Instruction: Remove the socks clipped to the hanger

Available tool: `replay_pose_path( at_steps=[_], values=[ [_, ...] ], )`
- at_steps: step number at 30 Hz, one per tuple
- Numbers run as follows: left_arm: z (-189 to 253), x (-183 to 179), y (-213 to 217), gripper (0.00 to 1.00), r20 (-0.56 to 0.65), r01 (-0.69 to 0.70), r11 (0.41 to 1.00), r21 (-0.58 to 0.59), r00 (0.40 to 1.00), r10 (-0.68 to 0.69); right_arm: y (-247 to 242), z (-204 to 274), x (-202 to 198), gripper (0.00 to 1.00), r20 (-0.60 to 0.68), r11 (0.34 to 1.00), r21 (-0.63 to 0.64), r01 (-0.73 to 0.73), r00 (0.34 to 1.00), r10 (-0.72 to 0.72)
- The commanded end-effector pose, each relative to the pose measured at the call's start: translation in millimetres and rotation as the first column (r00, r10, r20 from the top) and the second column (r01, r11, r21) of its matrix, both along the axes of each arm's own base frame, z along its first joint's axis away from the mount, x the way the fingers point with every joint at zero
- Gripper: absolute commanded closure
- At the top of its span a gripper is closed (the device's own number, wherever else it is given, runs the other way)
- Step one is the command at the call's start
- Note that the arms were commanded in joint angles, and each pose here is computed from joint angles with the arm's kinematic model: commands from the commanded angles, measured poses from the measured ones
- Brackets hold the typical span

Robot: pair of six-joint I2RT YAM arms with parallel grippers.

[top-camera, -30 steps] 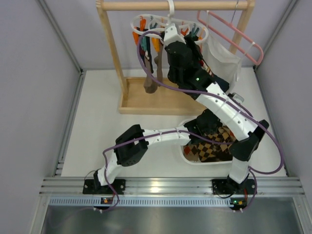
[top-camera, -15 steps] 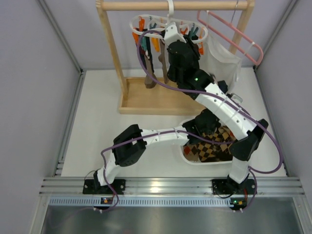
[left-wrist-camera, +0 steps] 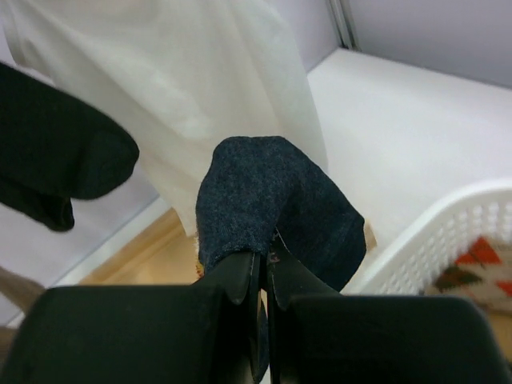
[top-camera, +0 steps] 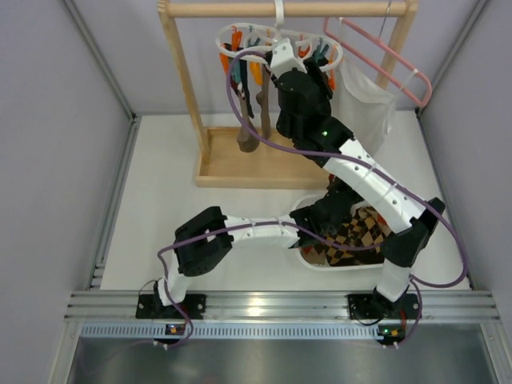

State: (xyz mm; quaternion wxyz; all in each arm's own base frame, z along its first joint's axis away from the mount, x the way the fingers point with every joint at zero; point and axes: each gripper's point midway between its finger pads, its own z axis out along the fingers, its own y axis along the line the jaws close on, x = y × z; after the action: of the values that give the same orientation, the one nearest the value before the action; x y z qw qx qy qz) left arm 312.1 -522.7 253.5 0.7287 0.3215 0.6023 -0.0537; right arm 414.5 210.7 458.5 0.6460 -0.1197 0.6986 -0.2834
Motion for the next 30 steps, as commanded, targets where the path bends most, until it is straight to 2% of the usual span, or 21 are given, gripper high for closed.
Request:
replay_pose_path(
  at_steps=[1,2,7,10,11,13,17,23,27,30],
  values=[
    [66.7,-23.7,28.4,1.00,-0.026,0.063,0.973,-0.220,0.997,-0.071,-8.6,25.8,-24.9,0.47,0.057,0.990,0.125,-0.062,0.997,0.055],
    [54.6,-27.3,35.9,1.00,-0.049,0.063,0.976,-0.209,0.996,-0.075,-11.4,27.0,-30.4,0.46,0.061,0.987,0.141,-0.076,0.996,0.068],
    [57.7,-45.3,65.6,1.00,-0.122,0.082,0.956,-0.280,0.985,-0.120,-8.9,25.8,-46.6,0.39,0.051,0.967,0.206,-0.152,0.988,0.145],
    [45.6,-57.4,76.4,1.00,-0.181,0.106,0.951,-0.291,0.970,-0.164,-2.8,17.3,-60.4,0.29,-0.001,0.940,0.247,-0.237,0.969,0.245],
    [51.2,-64.7,80.4,1.00,-0.191,0.135,0.944,-0.300,0.961,-0.198,-2.3,17.8,-66.9,0.21,-0.008,0.925,0.263,-0.274,0.958,0.287],
    [37.7,-73.8,86.0,1.00,-0.237,0.154,0.940,-0.306,0.944,-0.231,-2.6,5.7,-75.8,0.16,-0.056,0.912,0.286,-0.294,0.945,0.322],
    [23.2,-89.9,99.3,1.00,-0.306,0.177,0.934,-0.310,0.912,-0.275,0.4,-5.5,-104.7,0.01,-0.085,0.837,0.366,-0.407,0.881,0.466],
    [15.5,-114.3,114.4,1.00,-0.362,0.235,0.906,-0.352,0.858,-0.364,-16.8,-13.1,-138.2,0.01,-0.066,0.773,0.442,-0.455,0.843,0.534],
    [11.2,-134.6,108.8,1.00,-0.407,0.307,0.874,-0.377,0.793,-0.454,-34.2,-22.4,-156.1,0.01,-0.060,0.755,0.476,-0.451,0.840,0.539],
    [-0.6,-139.7,100.0,1.00,-0.444,0.327,0.871,-0.366,0.761,-0.473,-47.5,-30.9,-169.0,0.01,-0.043,0.738,0.507,-0.445,0.842,0.538]
  ],
)
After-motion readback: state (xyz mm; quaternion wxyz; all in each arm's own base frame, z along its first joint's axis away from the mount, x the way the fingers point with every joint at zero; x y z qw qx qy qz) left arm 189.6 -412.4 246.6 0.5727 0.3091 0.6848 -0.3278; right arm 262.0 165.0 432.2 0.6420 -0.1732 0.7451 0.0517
